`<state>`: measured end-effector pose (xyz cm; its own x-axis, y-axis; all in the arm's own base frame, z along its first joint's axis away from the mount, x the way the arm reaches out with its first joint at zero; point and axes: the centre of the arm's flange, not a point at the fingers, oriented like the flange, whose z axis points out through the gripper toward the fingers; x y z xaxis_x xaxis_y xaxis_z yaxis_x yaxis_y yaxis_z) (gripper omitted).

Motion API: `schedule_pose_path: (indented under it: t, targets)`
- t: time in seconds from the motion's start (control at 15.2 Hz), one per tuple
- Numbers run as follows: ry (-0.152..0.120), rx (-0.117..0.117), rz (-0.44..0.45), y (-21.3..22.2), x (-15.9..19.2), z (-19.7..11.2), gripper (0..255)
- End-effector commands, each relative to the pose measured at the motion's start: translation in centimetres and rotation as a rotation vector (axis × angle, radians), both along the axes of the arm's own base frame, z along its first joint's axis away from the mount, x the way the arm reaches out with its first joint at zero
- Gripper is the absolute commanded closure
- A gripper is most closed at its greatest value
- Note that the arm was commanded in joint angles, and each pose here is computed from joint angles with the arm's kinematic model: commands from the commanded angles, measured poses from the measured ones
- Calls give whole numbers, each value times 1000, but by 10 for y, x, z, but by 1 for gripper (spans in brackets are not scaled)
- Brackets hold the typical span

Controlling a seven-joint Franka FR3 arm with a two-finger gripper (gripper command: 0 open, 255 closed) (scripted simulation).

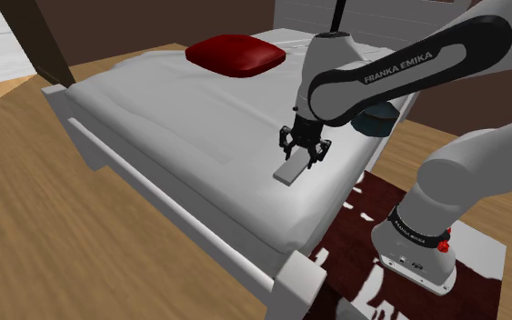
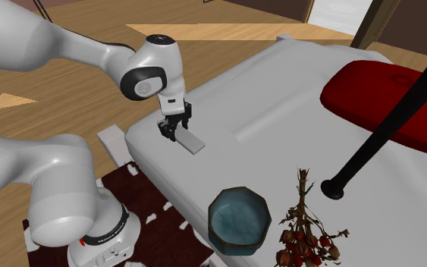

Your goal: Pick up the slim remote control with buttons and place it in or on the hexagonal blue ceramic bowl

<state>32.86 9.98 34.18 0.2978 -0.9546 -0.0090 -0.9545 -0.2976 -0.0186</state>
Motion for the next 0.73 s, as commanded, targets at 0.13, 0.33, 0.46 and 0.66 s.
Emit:
schedule_pose_path:
  t: [0.13, 0.33, 0.46, 0.66]
  targets:
    - [0, 0, 0, 0, 0, 20, 255]
    - [0, 0, 0, 0, 0, 36, 255]
    - [0, 0, 0, 0, 0, 47, 255]
    - [0, 0, 0, 0, 0, 63, 255]
